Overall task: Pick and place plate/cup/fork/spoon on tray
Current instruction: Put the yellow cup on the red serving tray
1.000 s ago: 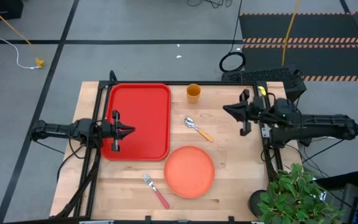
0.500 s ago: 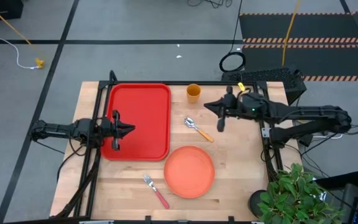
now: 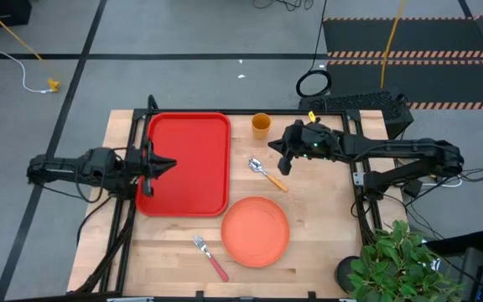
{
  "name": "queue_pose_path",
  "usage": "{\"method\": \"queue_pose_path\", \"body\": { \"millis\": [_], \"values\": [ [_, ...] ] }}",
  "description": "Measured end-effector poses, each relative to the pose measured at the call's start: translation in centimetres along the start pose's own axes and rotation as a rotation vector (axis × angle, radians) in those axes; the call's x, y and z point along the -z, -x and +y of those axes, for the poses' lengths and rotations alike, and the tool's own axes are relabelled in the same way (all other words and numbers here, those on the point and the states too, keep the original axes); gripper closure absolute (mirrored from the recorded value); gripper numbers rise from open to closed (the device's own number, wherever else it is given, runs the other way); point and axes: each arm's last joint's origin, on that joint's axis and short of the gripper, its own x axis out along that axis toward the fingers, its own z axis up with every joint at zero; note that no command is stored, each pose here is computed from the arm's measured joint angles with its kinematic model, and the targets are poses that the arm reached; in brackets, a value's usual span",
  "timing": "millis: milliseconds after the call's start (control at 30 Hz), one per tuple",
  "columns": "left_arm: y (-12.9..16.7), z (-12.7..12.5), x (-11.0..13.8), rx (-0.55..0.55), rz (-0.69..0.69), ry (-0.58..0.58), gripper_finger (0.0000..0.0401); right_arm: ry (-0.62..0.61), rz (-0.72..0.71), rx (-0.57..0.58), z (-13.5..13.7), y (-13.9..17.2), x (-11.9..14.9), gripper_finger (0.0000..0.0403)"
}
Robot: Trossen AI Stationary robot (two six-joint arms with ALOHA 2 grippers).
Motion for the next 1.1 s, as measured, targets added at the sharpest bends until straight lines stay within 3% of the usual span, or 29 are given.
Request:
{"method": "queue_pose_path", "body": {
  "millis": [233, 667, 867, 1100],
  "values": [
    [-2.5, -0.5, -3.6, -0.004, 0.128, -0.031, 0.0364, -0.011, 0.137, 0.008, 0.1, -2.3, 1.8, 0.0403],
    [-10.1, -2.5, -2.9, 0.1, 0.462, -0.204, 0.0364, 0.095, 0.337, 0.001, 0.0, -6.5, 5.2, 0.0403],
    [-12.7, -3.1, -1.9, 0.121, 0.548, -0.274, 0.0364, 0.123, 0.313, 0.027, -2.0, -6.2, 4.0, 0.0403],
    [-14.4, -3.4, -1.0, 0.13, 0.596, -0.298, 0.0364, 0.223, 0.244, 0.145, -4.0, -5.5, -0.4, 0.0403]
  ]
}}
